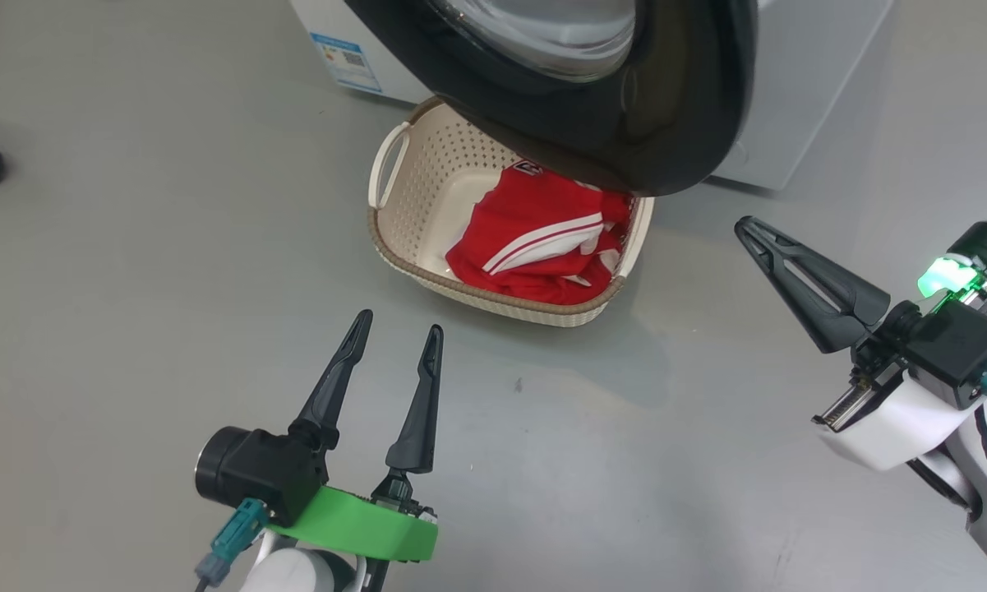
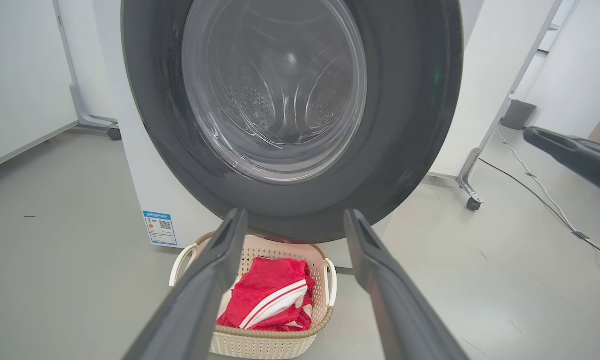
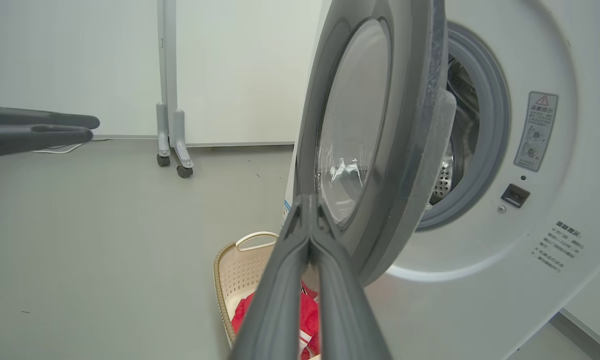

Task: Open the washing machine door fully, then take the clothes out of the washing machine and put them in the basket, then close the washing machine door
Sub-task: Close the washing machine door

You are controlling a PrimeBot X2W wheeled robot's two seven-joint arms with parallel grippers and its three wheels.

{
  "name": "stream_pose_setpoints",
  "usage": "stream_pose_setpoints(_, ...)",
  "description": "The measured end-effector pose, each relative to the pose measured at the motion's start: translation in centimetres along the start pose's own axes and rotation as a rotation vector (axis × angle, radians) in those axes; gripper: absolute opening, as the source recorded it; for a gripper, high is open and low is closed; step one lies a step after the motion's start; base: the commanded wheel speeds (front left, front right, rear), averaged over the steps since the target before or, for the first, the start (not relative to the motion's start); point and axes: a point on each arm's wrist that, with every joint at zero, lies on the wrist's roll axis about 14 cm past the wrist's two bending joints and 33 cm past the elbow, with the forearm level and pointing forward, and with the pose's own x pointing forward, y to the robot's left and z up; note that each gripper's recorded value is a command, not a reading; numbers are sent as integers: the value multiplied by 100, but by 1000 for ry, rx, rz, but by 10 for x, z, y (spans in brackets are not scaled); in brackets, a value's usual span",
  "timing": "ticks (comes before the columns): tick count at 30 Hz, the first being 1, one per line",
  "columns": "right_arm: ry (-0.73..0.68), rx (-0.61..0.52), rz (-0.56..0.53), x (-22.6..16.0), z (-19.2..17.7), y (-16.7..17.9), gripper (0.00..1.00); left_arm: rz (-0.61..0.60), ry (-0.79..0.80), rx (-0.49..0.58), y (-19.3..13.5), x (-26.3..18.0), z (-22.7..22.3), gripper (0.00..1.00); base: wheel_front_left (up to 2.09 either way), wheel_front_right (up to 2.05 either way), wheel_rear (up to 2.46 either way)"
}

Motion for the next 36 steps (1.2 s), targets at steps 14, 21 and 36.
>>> stream_pose_setpoints(14, -16, 29, 104, 52, -33, -15, 0, 115, 38, -5, 26, -1, -9, 100, 0, 0, 0)
stream_pose_setpoints(21, -17, 60, 119, 72, -47, -22, 0, 156, 47, 11, 36, -4, -10, 100, 0, 0, 0)
stream_pose_setpoints(36, -43, 24, 40, 93, -47, -71, 0, 181, 56, 2, 40, -4, -11, 100, 0, 0, 0)
